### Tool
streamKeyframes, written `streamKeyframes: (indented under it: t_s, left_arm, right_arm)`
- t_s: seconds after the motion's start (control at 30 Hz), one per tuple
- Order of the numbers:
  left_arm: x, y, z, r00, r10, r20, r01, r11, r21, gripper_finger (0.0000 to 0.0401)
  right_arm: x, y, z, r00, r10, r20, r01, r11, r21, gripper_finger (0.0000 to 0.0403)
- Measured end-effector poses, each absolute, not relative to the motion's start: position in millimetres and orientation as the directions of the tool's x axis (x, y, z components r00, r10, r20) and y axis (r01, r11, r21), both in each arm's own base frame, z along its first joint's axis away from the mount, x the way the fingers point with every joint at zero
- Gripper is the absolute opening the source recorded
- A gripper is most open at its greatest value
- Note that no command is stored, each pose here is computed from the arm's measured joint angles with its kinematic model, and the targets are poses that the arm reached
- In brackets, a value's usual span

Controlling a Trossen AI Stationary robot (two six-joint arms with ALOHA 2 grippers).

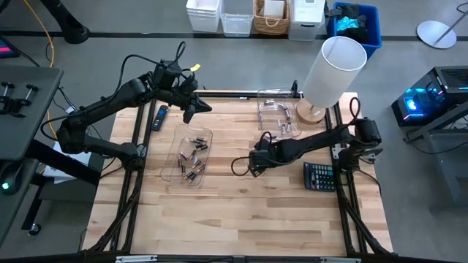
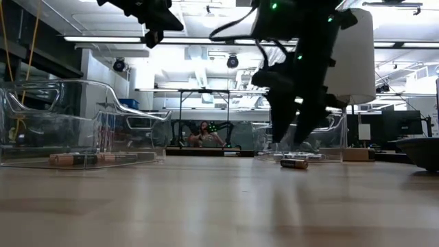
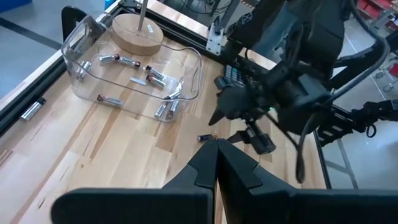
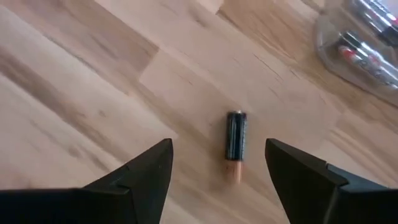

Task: Sort batteries
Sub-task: Put the brown battery into the left transparent bin

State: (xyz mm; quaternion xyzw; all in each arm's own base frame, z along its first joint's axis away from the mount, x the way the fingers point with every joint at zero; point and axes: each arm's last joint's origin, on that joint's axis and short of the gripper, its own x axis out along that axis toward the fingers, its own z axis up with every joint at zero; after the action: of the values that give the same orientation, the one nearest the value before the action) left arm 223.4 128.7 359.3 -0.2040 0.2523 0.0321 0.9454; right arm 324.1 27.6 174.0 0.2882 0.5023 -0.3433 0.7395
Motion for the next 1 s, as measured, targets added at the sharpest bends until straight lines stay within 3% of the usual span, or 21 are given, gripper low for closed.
streamKeyframes:
  t_s: [0.4, 0.5, 0.67, 0.77, 0.83, 1.0]
  left_arm:
    - [223.5, 128.8, 359.4, 0.871, -0.04, -0.49, -0.174, 0.907, -0.383, 0.0]
    - [223.5, 128.8, 359.4, 0.871, -0.038, -0.49, -0.181, 0.902, -0.391, 0.0]
    - [223.5, 128.8, 359.4, 0.871, -0.038, -0.491, -0.19, 0.894, -0.406, 0.0]
    - [223.5, 128.8, 359.4, 0.871, -0.039, -0.49, -0.197, 0.886, -0.42, 0.0]
    - [223.3, 128.6, 359.6, 0.871, -0.041, -0.489, -0.195, 0.885, -0.422, 0.0]
    - [223.1, 128.5, 360.2, 0.873, -0.039, -0.486, -0.194, 0.886, -0.42, 0.0]
  right_arm:
    - [338.9, 22.4, 131.2, 0.19, -0.224, -0.956, 0.795, 0.607, 0.016, 0.0243]
    - [339.1, 31.7, 127.6, 0.188, -0.233, -0.954, 0.786, 0.619, 0.004, 0.0198]
    - [335.6, 54.6, 131.9, 0.222, -0.236, -0.946, 0.752, 0.659, 0.012, 0.0037]
    - [334.5, 68.2, 139.8, 0.254, -0.145, -0.956, 0.718, 0.69, 0.086, 0.0034]
    - [341.5, 75.0, 152.6, 0.323, -0.107, -0.94, 0.687, 0.71, 0.155, 0.0035]
    - [381.1, 69.7, 210.8, 0.654, -0.155, -0.74, 0.528, 0.794, 0.301, 0.0033]
